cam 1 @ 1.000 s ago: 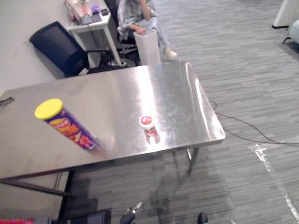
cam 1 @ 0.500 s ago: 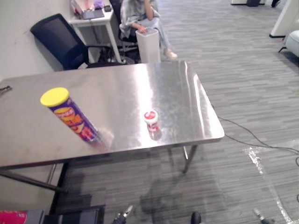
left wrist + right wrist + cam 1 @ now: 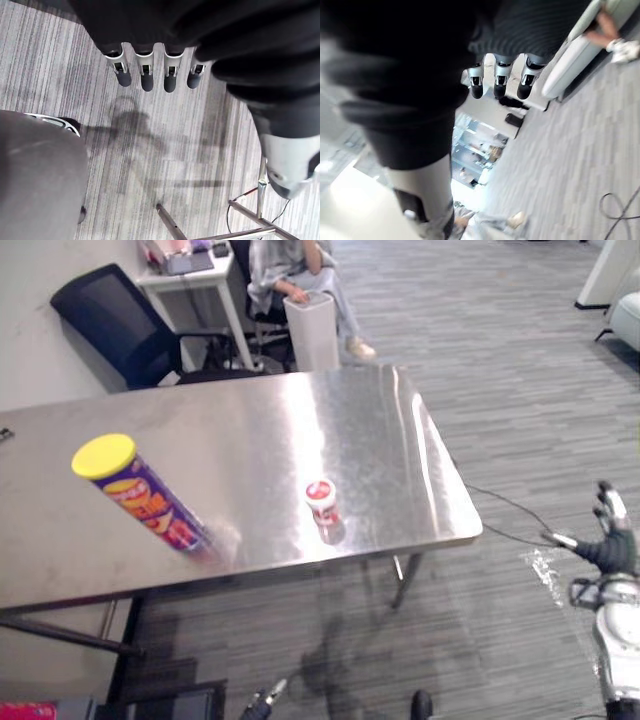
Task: Put the gum and the chips on the shelf.
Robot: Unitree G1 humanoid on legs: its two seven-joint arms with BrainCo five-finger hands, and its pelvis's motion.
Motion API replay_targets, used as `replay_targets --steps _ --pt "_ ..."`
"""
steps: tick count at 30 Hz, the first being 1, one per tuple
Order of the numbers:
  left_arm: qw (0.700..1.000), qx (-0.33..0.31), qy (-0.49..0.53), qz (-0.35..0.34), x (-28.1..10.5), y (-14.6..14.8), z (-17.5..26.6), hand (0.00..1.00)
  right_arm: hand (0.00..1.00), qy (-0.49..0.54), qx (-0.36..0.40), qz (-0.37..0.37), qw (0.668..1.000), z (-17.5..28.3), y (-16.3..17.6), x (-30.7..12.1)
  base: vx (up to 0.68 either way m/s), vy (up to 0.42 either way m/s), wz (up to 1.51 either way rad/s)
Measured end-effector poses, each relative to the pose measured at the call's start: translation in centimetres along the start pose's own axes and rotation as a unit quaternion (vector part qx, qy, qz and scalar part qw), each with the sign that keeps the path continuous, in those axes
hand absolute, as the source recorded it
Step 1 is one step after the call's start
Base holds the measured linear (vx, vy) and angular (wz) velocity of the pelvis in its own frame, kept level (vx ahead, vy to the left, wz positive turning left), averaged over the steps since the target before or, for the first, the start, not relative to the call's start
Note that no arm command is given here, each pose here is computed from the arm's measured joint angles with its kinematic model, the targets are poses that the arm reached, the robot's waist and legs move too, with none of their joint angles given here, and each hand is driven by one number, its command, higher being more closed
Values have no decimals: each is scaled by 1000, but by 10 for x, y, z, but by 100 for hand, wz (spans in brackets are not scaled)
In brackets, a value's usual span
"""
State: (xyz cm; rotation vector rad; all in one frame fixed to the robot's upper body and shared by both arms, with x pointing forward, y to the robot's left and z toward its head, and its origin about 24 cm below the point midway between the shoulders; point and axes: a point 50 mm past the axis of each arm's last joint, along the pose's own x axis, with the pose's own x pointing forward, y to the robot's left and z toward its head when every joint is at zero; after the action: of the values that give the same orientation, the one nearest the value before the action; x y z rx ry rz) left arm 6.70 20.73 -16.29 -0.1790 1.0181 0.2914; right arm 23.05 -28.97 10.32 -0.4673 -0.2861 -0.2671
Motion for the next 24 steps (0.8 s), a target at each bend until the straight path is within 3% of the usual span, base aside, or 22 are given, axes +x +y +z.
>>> replay_targets --steps 11,24 --pt "1000 7 16 6 -8 11 -15 0 0 -113 101 168 974 49 66 6 -60 -27 13" --pt "999 19 30 17 -9 14 -18 0 0 -14 203 252 946 31 157 13 -49 -28 12"
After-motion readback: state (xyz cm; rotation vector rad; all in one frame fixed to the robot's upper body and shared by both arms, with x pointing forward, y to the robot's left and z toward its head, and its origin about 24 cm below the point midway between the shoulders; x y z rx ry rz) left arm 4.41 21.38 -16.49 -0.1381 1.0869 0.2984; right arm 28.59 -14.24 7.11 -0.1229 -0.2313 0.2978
